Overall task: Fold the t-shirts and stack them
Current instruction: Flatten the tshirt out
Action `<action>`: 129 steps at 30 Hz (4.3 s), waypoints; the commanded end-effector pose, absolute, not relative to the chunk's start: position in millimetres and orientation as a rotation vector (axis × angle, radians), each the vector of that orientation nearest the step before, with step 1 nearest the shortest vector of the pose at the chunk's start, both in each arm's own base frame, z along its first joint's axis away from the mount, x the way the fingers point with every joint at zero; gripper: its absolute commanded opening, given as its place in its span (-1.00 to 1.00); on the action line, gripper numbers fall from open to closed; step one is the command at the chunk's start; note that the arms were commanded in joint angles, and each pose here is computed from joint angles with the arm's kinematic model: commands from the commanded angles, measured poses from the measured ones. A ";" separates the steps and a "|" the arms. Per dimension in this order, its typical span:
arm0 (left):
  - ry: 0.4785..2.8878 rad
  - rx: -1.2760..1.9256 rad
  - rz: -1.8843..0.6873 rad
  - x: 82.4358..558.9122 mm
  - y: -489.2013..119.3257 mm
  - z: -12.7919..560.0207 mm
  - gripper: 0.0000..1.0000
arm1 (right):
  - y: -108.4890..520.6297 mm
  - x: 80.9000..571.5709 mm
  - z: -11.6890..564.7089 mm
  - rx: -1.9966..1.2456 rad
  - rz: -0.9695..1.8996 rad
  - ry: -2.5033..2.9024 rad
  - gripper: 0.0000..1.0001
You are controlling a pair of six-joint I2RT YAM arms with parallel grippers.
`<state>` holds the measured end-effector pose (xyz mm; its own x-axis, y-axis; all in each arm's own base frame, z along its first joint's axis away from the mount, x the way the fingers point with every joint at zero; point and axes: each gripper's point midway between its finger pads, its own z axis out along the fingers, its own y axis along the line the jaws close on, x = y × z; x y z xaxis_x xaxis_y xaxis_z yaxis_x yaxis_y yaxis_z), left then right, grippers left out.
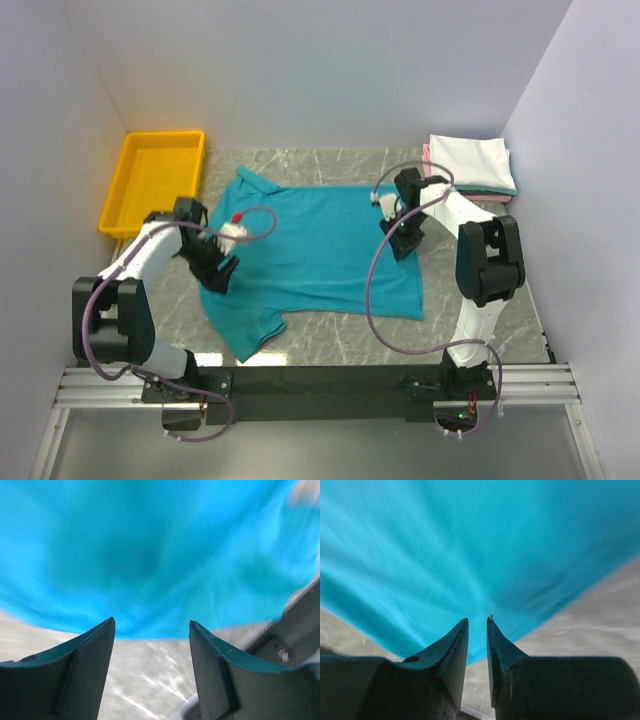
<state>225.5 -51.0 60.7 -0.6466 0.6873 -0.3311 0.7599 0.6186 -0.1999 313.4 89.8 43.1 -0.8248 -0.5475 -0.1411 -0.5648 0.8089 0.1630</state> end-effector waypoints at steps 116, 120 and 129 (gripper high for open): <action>2.128 0.109 -0.450 643.6 -67.6 119.2 0.09 | 44.7 594.9 72.1 -0.164 0.106 2.471 -1.00; 2.172 0.119 -0.401 635.5 -48.8 106.0 0.04 | 43.7 596.1 76.8 -0.170 0.098 2.461 -1.00; 2.288 0.131 -0.376 627.7 -45.5 69.0 0.07 | 42.8 595.9 76.0 -0.180 0.090 2.465 -1.00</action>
